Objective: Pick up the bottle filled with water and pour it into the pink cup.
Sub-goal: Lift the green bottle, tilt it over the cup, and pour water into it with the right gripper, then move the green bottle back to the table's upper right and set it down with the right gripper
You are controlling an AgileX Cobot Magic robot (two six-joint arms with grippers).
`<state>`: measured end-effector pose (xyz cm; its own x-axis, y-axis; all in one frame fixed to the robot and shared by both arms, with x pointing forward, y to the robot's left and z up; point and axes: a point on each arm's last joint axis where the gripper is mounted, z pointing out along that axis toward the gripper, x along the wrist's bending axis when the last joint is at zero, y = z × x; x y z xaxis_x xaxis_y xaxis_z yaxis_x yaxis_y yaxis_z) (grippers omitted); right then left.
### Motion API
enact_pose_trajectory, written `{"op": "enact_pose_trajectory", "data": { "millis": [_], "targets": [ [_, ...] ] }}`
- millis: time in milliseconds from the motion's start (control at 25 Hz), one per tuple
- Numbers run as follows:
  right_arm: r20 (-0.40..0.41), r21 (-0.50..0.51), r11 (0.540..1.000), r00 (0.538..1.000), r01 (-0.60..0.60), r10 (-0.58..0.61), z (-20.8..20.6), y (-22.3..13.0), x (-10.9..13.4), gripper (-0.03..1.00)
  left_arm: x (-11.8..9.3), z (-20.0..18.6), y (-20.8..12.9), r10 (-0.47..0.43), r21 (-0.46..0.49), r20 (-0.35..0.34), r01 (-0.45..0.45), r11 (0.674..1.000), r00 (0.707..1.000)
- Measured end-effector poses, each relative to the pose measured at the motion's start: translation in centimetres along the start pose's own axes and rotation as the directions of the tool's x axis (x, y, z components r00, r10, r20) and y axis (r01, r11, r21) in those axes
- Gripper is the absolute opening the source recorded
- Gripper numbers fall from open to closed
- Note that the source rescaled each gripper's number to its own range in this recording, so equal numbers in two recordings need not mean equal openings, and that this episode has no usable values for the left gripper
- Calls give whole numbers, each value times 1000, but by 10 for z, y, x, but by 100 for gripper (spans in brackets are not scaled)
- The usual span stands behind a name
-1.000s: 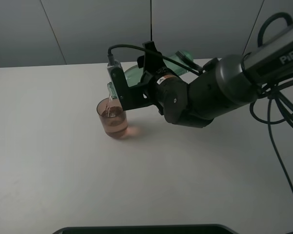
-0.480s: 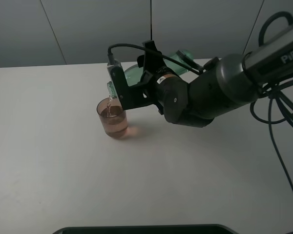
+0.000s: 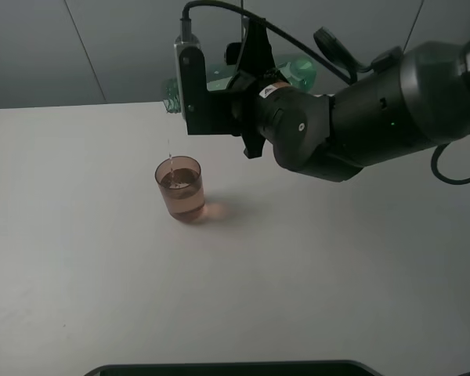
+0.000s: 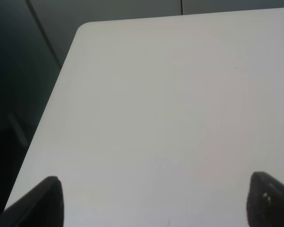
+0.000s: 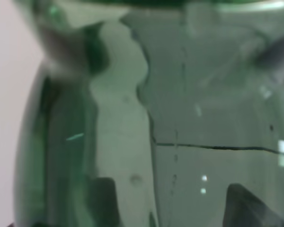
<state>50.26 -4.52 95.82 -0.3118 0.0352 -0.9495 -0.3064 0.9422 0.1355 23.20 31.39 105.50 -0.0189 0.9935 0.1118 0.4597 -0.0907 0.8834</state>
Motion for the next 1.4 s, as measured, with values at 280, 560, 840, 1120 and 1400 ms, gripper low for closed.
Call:
{"op": "enact_pose_trajectory", "data": {
  "millis": [280,560,840,1120,1400],
  "targets": [
    [67,-48,949,947,-311,314,-17,1,-33,0,0,0,0,0,0,0,0,1000,1000],
    [160,-151,711,693,-687,703,-42,-22,-88,0,0,0,0,-2,0,0,2,1000,1000],
    [201,-224,244,200,-944,959,-43,-79,-116,0,0,0,0,-2,0,0,2,1000,1000],
    [191,-178,83,49,-981,980,-22,-138,-108,0,0,0,0,-2,0,0,2,1000,1000],
    [127,-23,306,301,-952,945,28,-155,-51,0,0,0,0,-2,0,0,2,1000,1000]
  ]
}}
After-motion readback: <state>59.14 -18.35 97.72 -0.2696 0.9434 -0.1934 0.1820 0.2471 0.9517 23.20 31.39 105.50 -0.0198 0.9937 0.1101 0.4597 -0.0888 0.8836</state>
